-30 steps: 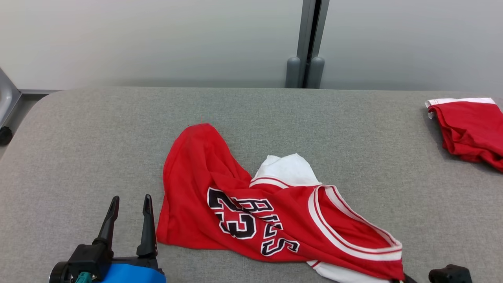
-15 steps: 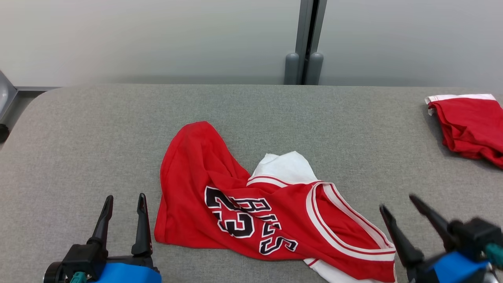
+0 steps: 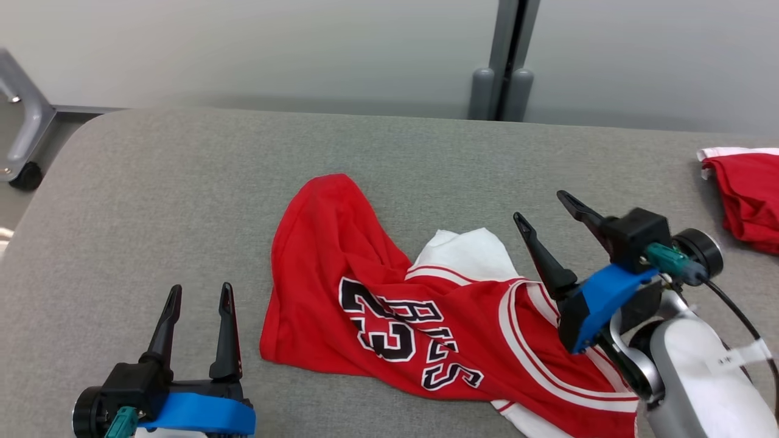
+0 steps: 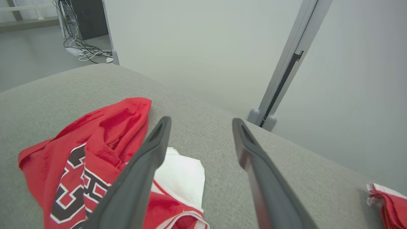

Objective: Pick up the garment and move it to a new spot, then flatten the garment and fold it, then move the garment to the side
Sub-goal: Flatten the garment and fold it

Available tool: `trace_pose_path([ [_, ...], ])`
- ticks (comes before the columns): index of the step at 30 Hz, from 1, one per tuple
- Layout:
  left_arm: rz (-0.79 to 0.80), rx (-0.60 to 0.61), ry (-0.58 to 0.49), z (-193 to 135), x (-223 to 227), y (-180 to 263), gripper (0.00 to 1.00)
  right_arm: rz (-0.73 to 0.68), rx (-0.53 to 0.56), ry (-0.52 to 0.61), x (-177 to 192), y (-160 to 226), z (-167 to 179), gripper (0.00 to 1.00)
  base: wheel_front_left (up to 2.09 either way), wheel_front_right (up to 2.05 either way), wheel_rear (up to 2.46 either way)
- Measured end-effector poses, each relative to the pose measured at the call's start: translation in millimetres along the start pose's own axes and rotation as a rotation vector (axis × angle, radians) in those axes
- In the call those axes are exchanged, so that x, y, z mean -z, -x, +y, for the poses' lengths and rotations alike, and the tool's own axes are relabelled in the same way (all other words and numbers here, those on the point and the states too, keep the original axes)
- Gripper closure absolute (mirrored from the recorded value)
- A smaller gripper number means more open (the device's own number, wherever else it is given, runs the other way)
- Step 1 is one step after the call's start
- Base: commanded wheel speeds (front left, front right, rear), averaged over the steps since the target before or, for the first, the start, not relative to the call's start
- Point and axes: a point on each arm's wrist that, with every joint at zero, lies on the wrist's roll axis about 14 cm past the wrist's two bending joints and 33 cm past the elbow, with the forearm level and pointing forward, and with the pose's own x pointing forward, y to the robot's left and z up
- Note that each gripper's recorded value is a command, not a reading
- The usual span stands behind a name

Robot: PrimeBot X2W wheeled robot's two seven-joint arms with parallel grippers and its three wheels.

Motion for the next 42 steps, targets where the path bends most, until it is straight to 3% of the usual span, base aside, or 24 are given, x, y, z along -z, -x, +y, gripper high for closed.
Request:
trace_pose_path([
  [7, 0.004, -0.043, 0.01, 12, 1, 6, 0.0, 0.165, -0.026, 0.007, 49, -26, 1, 0.0, 0.0, 0.0, 0.0],
  [15, 0.024, -0.066, 0.013, 18, 6, 7, 0.0, 0.401, -0.034, -0.042, 125, -27, 5, 0.0, 0.0, 0.0, 0.0],
  [22, 0.028, -0.073, 0.011, 21, 7, 1, 0.0, 0.51, -0.062, -0.062, 162, -29, 19, 0.0, 0.0, 0.0, 0.0],
  [28, 0.031, -0.075, 0.013, 22, 8, -1, 0.0, 0.546, -0.094, -0.056, 170, -31, 30, 0.0, 0.0, 0.0, 0.0],
  [29, 0.031, -0.074, 0.013, 21, 9, -1, 0.0, 0.555, -0.103, -0.054, 171, -30, 33, 0.42, 0.0, 0.0, 0.0],
  [30, 0.032, -0.072, 0.014, 21, 9, -1, 0.0, 0.564, -0.113, -0.057, 172, -30, 37, 0.42, 0.0, 0.0, 0.0],
  [31, 0.032, -0.07, 0.015, 20, 9, -1, 0.0, 0.564, -0.122, -0.064, 172, -30, 41, 0.93, 0.0, 0.0, 0.0],
  [32, 0.031, -0.069, 0.016, 20, 9, -1, 0.0, 0.56, -0.129, -0.076, 171, -31, 44, 1.0, 0.0, 0.0, 0.0],
  [37, 0.033, -0.069, 0.023, 19, 10, -2, 0.0, 0.502, -0.137, -0.09, 160, -38, 42, 1.0, 0.0, 0.0, 0.0],
  [42, 0.041, -0.071, 0.028, 20, 12, -4, 0.0, 0.374, -0.072, -0.057, 123, -70, 1, 1.0, 0.0, 0.0, 0.0],
])
